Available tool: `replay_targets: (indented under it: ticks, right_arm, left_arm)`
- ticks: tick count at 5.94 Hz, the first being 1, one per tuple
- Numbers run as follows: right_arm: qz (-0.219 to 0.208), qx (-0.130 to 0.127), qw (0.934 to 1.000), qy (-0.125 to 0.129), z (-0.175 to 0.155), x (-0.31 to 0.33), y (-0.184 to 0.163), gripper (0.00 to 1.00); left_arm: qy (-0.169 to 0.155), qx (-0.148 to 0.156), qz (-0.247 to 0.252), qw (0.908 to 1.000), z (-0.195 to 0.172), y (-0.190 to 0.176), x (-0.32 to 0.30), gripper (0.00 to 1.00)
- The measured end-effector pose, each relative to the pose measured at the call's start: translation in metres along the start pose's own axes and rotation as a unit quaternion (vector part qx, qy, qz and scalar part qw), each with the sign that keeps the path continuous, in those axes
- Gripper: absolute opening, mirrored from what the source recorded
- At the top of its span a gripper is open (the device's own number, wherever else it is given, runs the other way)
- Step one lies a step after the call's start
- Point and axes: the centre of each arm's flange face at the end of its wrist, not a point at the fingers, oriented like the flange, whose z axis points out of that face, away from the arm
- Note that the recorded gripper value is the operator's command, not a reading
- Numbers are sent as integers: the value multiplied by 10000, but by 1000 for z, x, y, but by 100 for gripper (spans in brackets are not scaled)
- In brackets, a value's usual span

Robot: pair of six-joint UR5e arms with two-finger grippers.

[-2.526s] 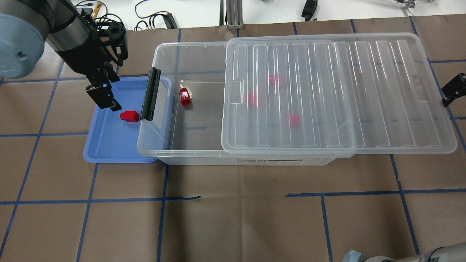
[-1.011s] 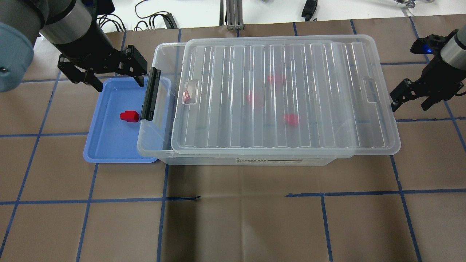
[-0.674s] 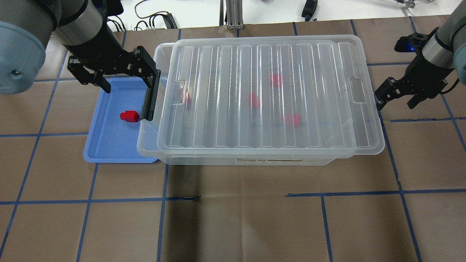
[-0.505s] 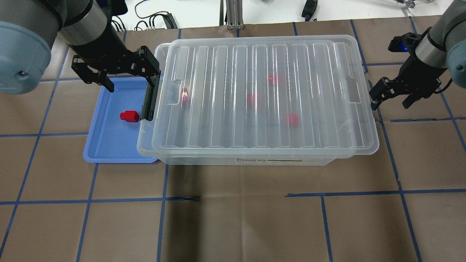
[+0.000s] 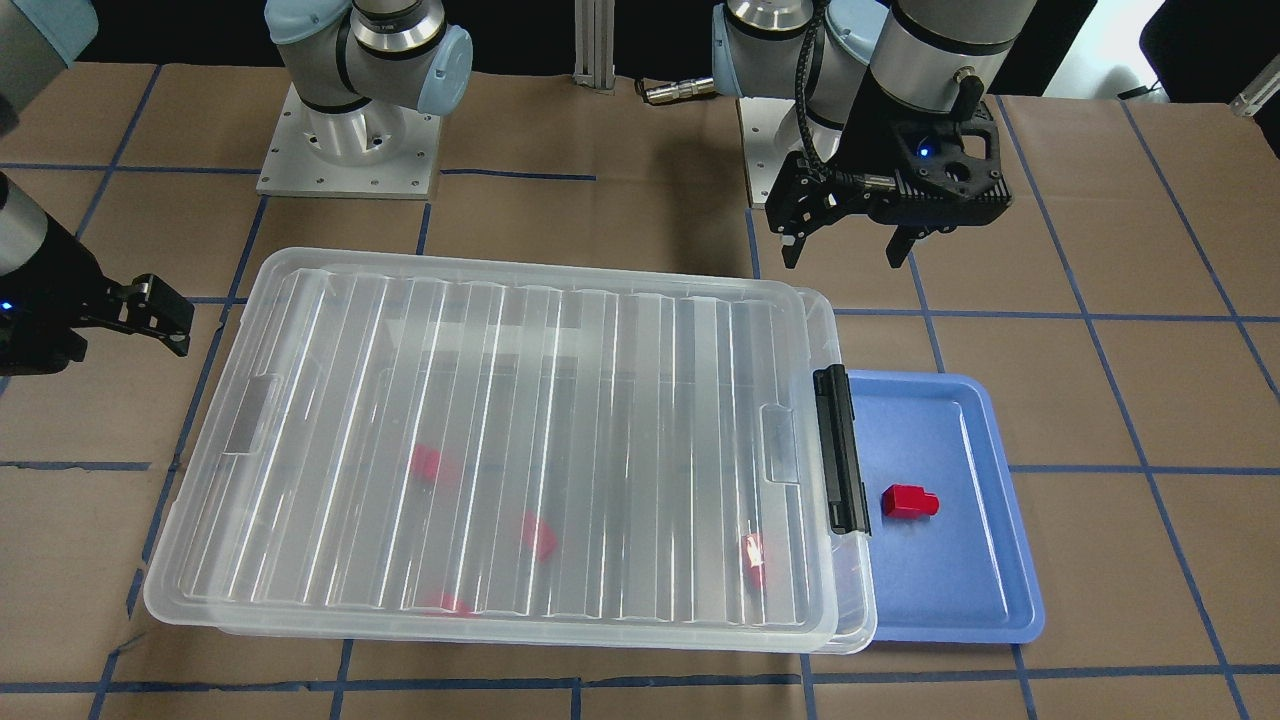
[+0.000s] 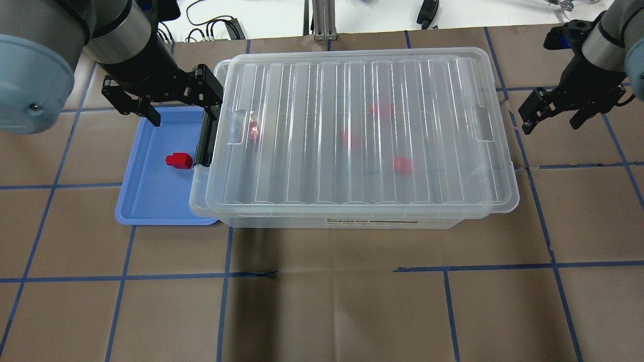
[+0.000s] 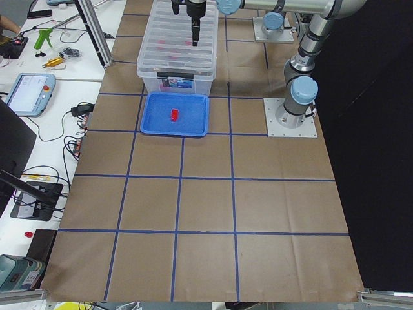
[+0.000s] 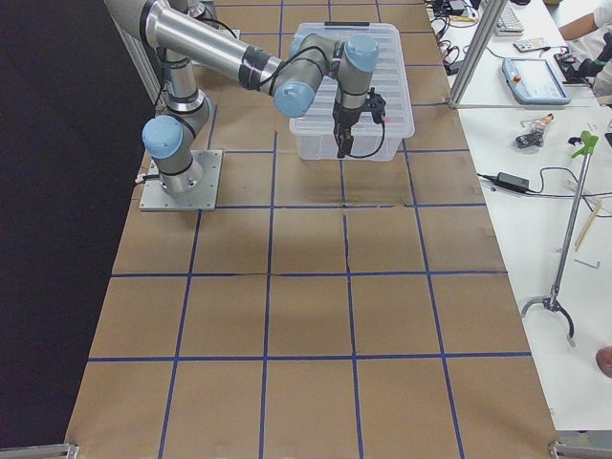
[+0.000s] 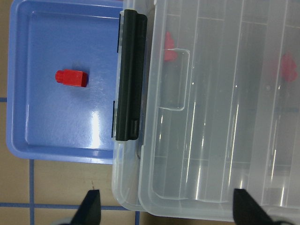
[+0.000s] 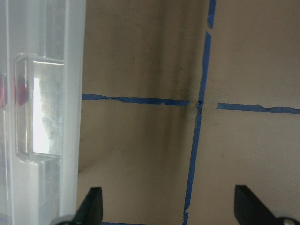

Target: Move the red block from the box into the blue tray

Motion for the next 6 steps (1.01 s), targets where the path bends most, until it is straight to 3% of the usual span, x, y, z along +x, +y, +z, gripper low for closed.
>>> replay_targets:
  ticks: [2,4,6]
  right_arm:
    - [512,-95,9986,32,-50,-36,-2,100]
    - [878,-25,9961,79,-90,-119,-2,100]
    - [1049,0,9945,44,-97,-173,3,100]
  left_arm:
    - [2,25,11,10000,1,0,0,98]
    - [3,35,11,10000,2,2,0,98]
    - [6,68,-28,10000,-1,3,-1,99]
